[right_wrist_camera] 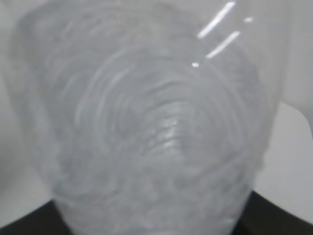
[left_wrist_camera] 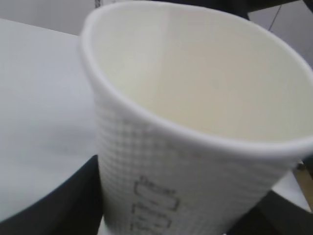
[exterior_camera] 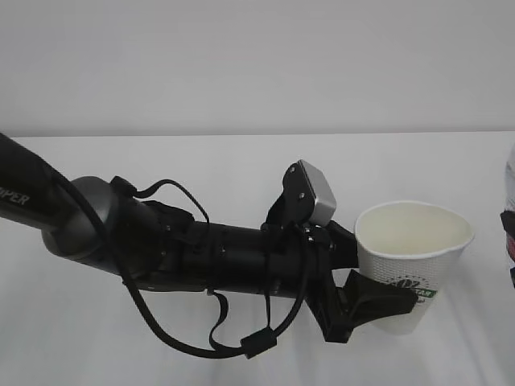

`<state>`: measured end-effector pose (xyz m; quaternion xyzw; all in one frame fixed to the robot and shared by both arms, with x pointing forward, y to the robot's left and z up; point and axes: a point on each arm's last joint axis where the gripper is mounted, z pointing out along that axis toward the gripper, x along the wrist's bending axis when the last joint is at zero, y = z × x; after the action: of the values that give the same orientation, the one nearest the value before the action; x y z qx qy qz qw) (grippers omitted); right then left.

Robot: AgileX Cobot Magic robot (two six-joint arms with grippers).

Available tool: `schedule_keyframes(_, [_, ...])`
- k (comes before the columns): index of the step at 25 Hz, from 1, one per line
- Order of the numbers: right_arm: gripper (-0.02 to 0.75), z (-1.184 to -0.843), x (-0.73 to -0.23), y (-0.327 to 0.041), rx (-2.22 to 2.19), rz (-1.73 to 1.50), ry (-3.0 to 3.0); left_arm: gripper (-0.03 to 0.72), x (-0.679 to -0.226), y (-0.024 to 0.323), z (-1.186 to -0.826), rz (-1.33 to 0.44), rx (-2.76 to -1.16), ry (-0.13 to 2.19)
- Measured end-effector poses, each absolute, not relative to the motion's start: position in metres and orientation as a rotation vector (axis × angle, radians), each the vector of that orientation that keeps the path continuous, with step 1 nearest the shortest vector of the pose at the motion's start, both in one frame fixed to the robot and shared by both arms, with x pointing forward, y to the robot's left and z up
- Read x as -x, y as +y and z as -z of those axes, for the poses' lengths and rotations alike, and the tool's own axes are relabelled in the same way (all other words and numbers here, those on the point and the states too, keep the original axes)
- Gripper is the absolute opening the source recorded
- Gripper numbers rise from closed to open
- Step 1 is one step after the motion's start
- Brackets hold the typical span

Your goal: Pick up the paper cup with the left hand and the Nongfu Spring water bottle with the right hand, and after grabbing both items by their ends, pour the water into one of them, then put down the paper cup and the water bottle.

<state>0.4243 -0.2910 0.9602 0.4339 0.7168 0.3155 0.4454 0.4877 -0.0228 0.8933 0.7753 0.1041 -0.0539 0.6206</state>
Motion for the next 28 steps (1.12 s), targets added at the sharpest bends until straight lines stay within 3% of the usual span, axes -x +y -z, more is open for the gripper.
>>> schedule_keyframes(28, [0.379, -0.964, -0.426, -0.291, -0.751, -0.608, 1.845, 0.489, -0.491, -0.035, -0.901, 0.088, -1.777, 0.234])
